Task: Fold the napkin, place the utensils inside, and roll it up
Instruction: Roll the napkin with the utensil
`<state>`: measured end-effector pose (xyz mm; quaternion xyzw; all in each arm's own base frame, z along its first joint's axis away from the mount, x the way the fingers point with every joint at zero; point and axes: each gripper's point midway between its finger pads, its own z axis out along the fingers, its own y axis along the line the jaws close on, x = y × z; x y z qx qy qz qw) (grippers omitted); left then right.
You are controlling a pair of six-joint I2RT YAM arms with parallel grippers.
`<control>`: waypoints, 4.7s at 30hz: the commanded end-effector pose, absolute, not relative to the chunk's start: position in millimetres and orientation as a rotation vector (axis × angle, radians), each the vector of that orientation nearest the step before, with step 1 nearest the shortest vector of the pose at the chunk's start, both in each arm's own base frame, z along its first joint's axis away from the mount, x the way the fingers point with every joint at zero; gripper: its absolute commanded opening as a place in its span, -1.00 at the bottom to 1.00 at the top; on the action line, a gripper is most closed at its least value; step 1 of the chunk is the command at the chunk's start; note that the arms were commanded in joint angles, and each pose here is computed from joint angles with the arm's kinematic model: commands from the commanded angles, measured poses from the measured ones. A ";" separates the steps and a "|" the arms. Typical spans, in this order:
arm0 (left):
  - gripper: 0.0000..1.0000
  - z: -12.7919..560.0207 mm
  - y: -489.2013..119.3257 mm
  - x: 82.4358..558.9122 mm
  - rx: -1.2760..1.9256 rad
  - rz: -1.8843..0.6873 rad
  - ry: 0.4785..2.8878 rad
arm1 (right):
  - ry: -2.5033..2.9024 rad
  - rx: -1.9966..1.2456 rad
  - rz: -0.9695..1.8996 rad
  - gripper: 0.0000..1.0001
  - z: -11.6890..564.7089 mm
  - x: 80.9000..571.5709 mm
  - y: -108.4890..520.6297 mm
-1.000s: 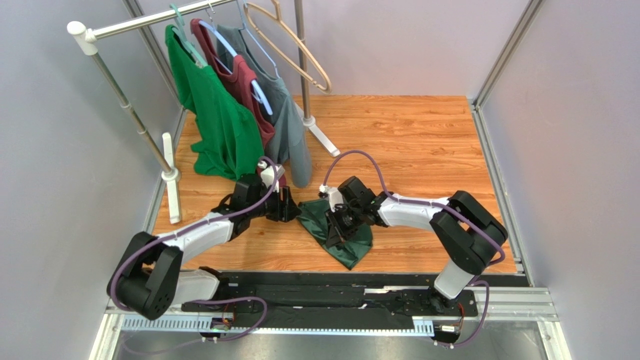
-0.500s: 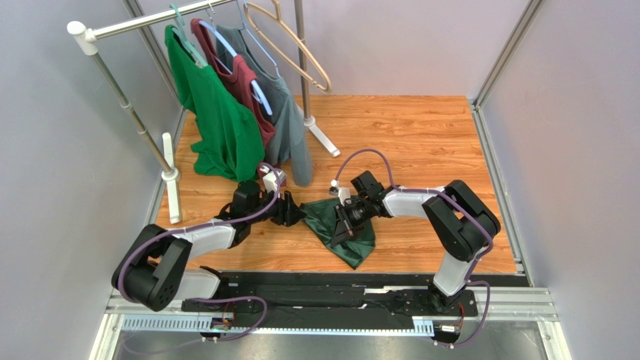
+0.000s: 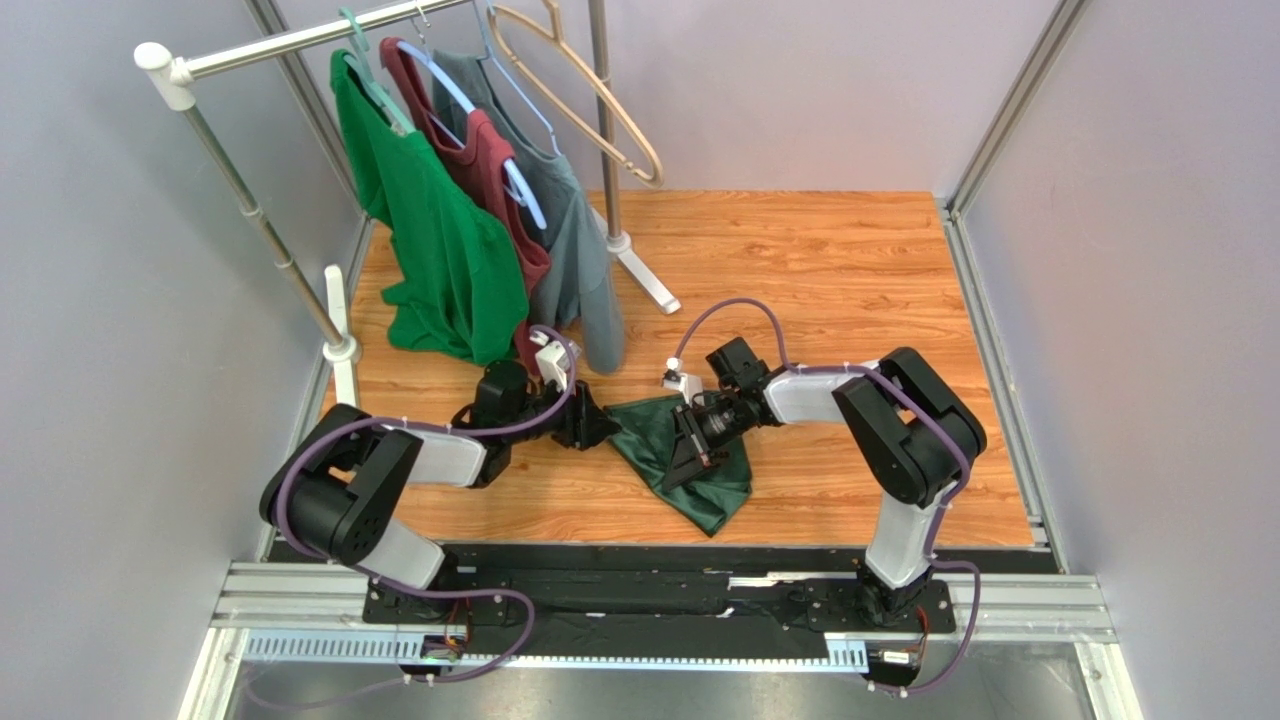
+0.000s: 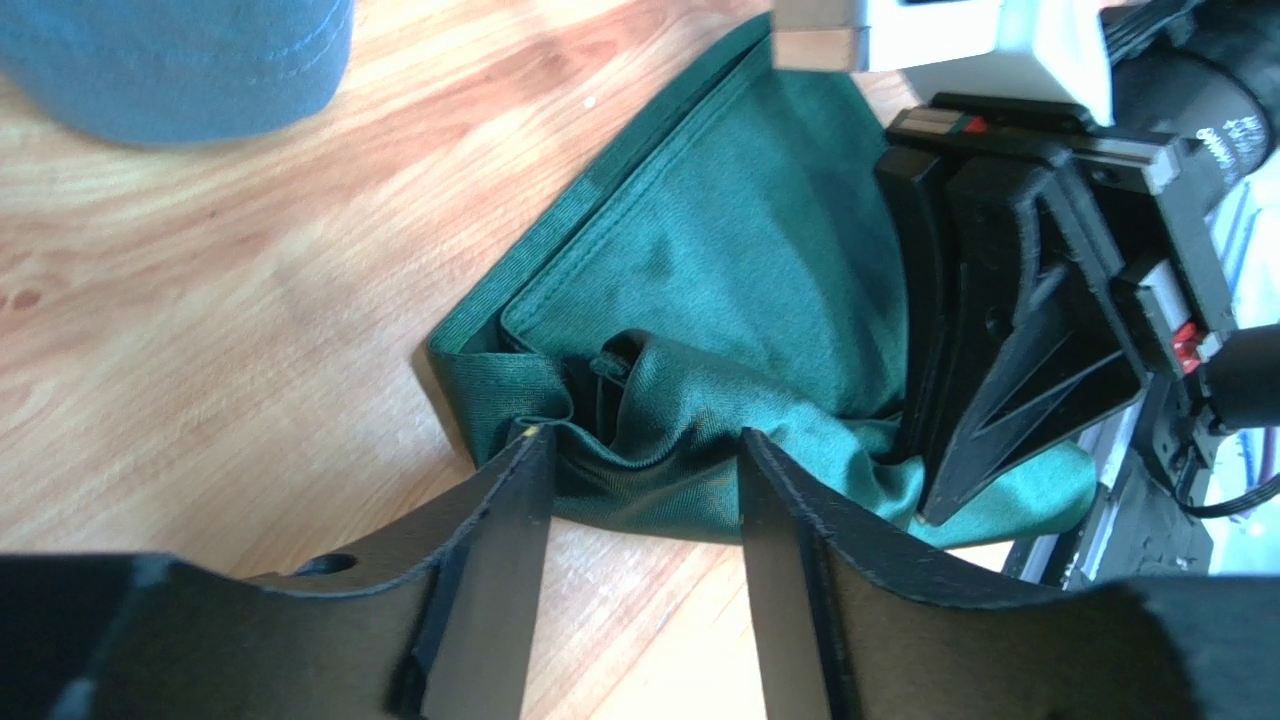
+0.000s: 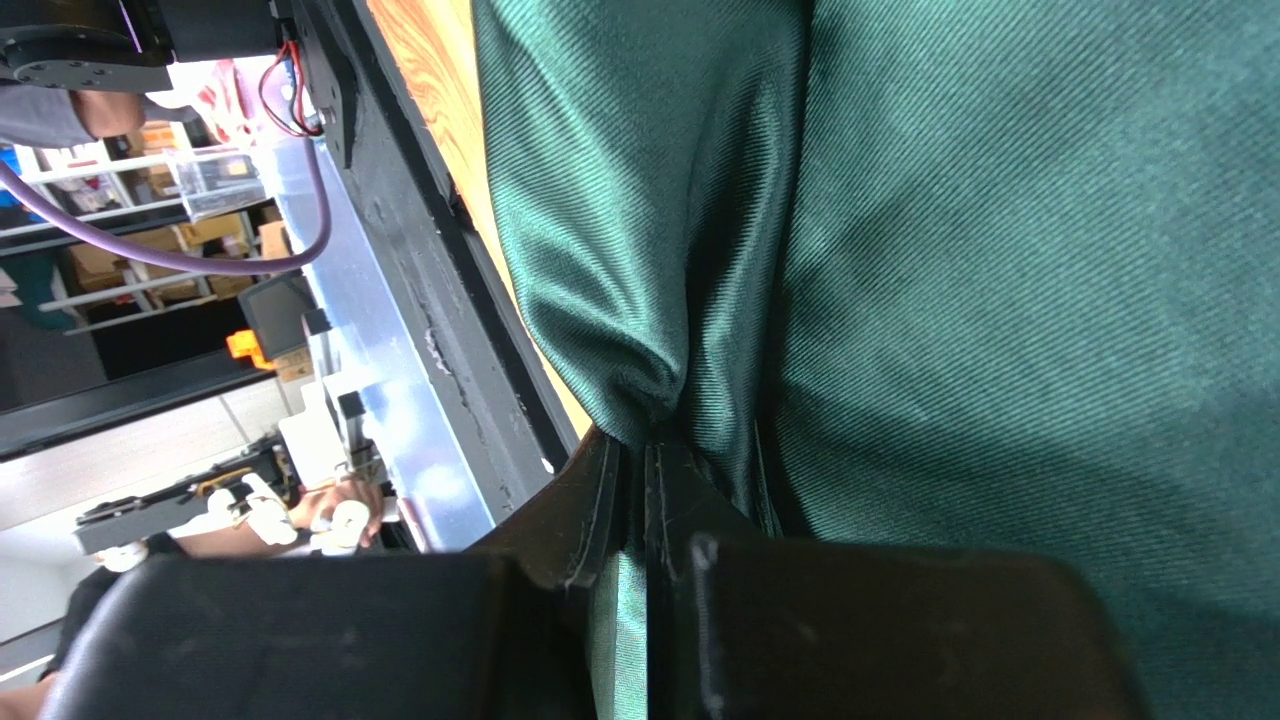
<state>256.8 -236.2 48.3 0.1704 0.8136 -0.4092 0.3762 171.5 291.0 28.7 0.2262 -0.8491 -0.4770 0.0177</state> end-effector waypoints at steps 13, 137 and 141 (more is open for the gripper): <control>-1.00 56.2 -248.6 276.3 0.438 -1.076 2.119 | -2.838 0.775 -1.356 0.01 53.3 201.5 284.8; 0.38 53.3 -307.7 228.2 0.971 -1.269 1.970 | -2.647 0.636 -1.425 -1.00 6.7 204.5 285.5; 0.39 51.2 -311.7 224.6 0.995 -1.293 1.991 | -2.621 0.620 -1.427 -1.00 4.7 205.9 281.1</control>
